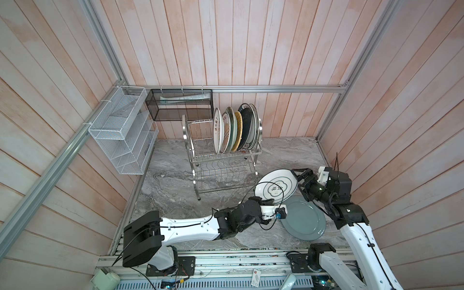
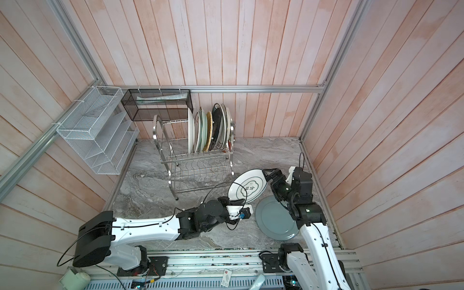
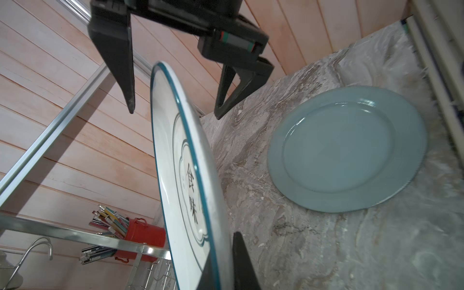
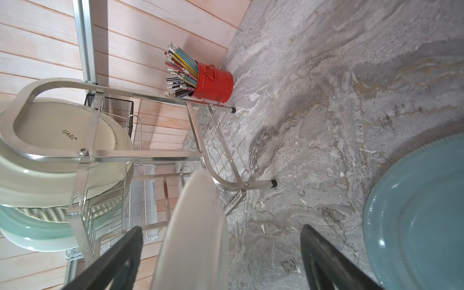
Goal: Load the plates into the dish rack
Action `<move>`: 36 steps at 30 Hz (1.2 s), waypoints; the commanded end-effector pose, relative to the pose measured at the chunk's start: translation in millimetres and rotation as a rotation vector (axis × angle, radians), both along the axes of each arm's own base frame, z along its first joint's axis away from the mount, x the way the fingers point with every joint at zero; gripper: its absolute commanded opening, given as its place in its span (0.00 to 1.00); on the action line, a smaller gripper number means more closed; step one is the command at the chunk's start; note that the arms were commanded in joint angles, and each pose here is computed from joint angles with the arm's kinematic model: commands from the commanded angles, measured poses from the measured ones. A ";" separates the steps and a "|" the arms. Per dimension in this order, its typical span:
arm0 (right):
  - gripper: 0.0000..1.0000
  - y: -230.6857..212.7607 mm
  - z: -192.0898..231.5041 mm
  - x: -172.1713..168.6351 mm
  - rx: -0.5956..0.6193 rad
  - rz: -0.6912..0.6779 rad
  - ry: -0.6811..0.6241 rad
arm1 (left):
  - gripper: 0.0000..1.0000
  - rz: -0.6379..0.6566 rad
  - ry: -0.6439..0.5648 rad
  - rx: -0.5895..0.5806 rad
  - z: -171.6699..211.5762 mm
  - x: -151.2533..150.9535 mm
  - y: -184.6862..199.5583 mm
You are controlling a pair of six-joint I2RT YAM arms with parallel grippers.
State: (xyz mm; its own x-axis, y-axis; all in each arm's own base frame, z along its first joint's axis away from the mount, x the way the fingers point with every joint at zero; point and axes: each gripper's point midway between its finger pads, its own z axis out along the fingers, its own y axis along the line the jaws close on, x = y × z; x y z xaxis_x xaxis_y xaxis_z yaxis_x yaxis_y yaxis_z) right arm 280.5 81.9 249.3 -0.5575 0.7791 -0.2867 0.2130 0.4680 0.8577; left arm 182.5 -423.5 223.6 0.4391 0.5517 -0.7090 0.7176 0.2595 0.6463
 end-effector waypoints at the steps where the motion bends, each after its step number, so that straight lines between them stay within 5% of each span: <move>1: 0.98 -7.0 33.5 11.2 -0.069 -0.015 -0.144 | 0.00 -0.071 0.130 -0.074 16.5 -30.7 6.8; 11: 0.98 -11.5 54.7 20.8 -0.224 0.011 -0.367 | 0.00 -0.204 0.383 -0.210 65.9 -94.7 45.0; 23: 0.98 7.8 42.6 22.3 -0.244 0.127 -0.542 | 0.00 -0.139 0.419 -0.615 203.7 -85.3 94.1; 36: 0.98 29.8 19.2 18.4 -0.249 0.254 -0.640 | 0.00 0.077 0.380 -0.912 342.8 -47.5 131.9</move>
